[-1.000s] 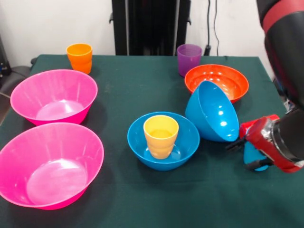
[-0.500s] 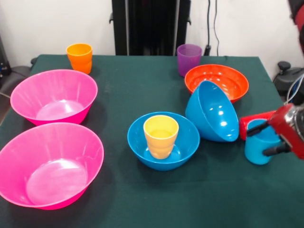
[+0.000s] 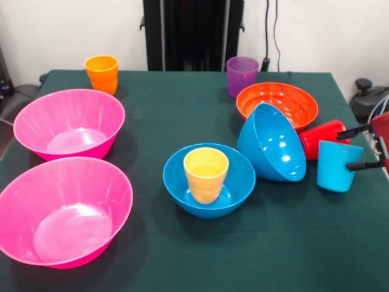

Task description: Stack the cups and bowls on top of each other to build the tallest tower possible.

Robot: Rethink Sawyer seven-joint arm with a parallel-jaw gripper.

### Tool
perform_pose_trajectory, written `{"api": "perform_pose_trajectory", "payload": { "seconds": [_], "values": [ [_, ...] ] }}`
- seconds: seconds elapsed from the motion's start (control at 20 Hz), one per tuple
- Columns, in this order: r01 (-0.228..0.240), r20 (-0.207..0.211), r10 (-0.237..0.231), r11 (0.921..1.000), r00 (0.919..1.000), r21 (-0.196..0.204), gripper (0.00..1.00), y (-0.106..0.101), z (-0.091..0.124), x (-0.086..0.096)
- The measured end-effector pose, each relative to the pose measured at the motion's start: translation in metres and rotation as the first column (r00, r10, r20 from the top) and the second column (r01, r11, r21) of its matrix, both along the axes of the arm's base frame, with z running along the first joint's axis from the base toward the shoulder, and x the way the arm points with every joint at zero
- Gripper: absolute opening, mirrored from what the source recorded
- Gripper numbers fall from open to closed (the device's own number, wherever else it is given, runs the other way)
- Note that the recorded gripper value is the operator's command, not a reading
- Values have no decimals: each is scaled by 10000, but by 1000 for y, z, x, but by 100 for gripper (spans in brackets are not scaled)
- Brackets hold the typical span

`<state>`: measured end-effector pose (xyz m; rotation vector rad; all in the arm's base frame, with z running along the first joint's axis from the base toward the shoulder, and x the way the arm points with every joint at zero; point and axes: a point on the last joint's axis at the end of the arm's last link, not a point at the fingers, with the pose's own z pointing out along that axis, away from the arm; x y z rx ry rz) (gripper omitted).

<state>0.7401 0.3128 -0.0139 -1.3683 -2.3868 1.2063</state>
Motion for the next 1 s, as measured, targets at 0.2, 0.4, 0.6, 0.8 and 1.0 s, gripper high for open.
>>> {"api": "perform_pose_trajectory", "payload": {
  "seconds": [0.2,0.4,0.6,0.8,1.0],
  "values": [
    [300,276,-288,9985,9992,-459,100,0,-7,-3],
    [367,140,-358,9969,9993,-696,100,-8,-23,-9],
    [340,-30,-345,9952,9994,-917,100,-15,-37,-14],
    [271,-211,-298,9927,9993,-1177,100,-22,-52,-20],
    [221,-309,-265,9908,9992,-1338,100,-26,-61,-23]
  ]
}}
